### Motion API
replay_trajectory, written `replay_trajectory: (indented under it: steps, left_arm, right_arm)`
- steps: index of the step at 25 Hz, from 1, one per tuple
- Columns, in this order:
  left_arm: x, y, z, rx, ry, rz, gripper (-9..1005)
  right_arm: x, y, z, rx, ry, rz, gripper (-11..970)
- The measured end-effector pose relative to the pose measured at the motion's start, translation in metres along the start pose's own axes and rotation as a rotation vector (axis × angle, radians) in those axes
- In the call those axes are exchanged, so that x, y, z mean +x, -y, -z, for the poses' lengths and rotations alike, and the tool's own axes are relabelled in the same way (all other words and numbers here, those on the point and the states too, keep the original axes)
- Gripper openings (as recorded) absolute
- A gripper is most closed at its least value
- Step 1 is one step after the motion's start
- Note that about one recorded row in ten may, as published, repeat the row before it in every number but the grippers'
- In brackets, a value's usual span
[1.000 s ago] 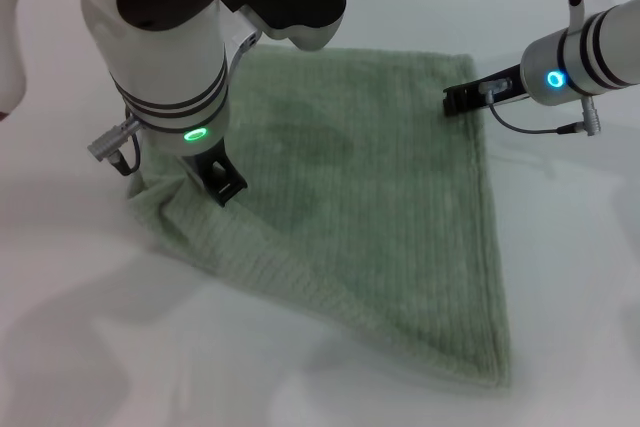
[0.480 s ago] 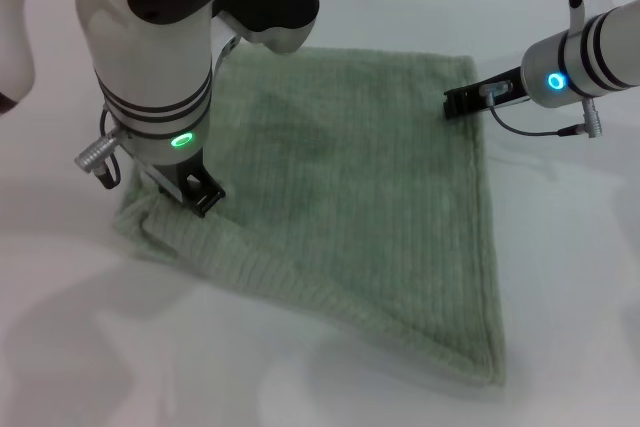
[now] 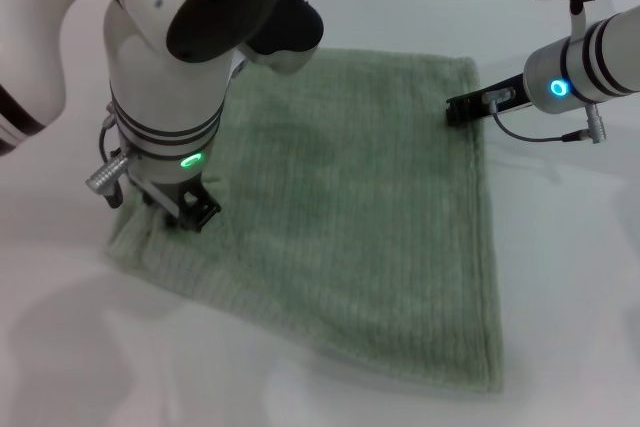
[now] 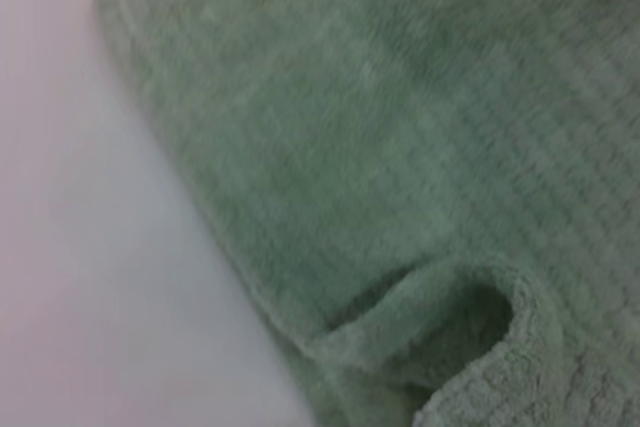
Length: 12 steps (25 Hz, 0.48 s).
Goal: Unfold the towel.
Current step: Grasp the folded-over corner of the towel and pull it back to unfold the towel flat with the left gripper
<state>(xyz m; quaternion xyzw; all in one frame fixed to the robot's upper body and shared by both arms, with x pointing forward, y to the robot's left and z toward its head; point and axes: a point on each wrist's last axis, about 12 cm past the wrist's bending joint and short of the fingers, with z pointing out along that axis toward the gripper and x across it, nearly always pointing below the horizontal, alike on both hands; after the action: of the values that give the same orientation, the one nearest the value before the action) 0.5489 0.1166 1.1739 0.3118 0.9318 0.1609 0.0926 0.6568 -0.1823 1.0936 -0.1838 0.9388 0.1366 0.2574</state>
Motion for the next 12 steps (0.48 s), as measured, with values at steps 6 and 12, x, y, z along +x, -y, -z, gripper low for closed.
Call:
replay_trajectory:
  steps: [6, 12]
  left_arm:
    - [0.008, 0.001, -0.002, -0.060, -0.069, 0.014, 362]
    - [0.016, -0.001, -0.004, -0.094, -0.129, 0.045, 570]
  right_arm:
    - [0.001, 0.001, 0.001, -0.002, -0.002, 0.006, -1]
    - [0.000, 0.003, 0.002, 0.001, 0.000, 0.006, -1]
